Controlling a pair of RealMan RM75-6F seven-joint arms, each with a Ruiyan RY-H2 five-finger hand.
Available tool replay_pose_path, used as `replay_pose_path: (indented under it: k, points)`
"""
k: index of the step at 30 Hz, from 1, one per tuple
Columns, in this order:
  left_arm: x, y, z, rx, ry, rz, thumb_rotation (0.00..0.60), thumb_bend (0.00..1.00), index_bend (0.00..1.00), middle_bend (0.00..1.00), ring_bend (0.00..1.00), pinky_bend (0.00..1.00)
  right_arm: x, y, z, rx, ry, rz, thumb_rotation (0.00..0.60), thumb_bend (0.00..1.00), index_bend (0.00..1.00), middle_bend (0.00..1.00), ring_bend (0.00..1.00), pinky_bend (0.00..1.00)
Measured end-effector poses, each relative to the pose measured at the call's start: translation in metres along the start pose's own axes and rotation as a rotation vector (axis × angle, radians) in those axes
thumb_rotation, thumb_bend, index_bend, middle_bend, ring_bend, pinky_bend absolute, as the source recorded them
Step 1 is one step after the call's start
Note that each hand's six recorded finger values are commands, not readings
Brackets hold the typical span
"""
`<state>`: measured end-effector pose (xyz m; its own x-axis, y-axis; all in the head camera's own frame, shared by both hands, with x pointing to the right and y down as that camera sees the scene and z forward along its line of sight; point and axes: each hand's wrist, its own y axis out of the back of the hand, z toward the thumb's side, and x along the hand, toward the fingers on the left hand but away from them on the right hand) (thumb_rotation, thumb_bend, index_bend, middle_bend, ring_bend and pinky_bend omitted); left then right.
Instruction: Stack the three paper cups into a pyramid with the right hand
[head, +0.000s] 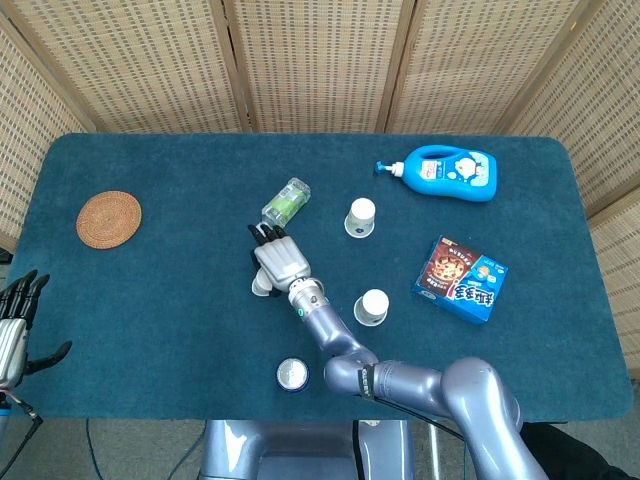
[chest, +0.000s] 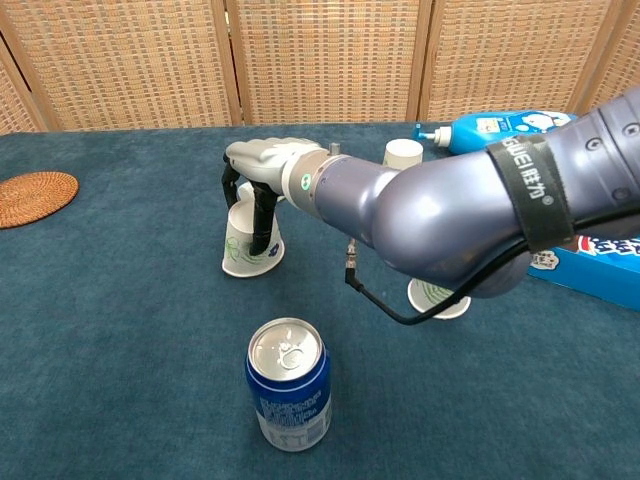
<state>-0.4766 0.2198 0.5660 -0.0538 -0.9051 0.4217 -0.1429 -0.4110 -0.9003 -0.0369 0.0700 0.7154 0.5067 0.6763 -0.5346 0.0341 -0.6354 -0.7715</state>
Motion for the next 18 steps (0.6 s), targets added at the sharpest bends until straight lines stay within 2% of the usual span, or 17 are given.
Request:
replay_pose_path:
  k: [8, 18]
  points:
    - [-0.001, 0.001, 0.001, -0.002, -0.006, 0.003, 0.6, 0.24, 0.0, 0.0, 0.0, 0.07, 0.005, 0.009, 0.0, 0.013, 0.001, -0.022, 0.6, 0.12, 0.63, 0.08, 0.0, 0.16]
    - [-0.002, 0.002, 0.002, -0.004, -0.012, 0.008, 0.6, 0.24, 0.0, 0.0, 0.0, 0.07, 0.009, 0.043, -0.026, 0.059, -0.055, -0.087, 0.6, 0.12, 0.63, 0.07, 0.0, 0.16]
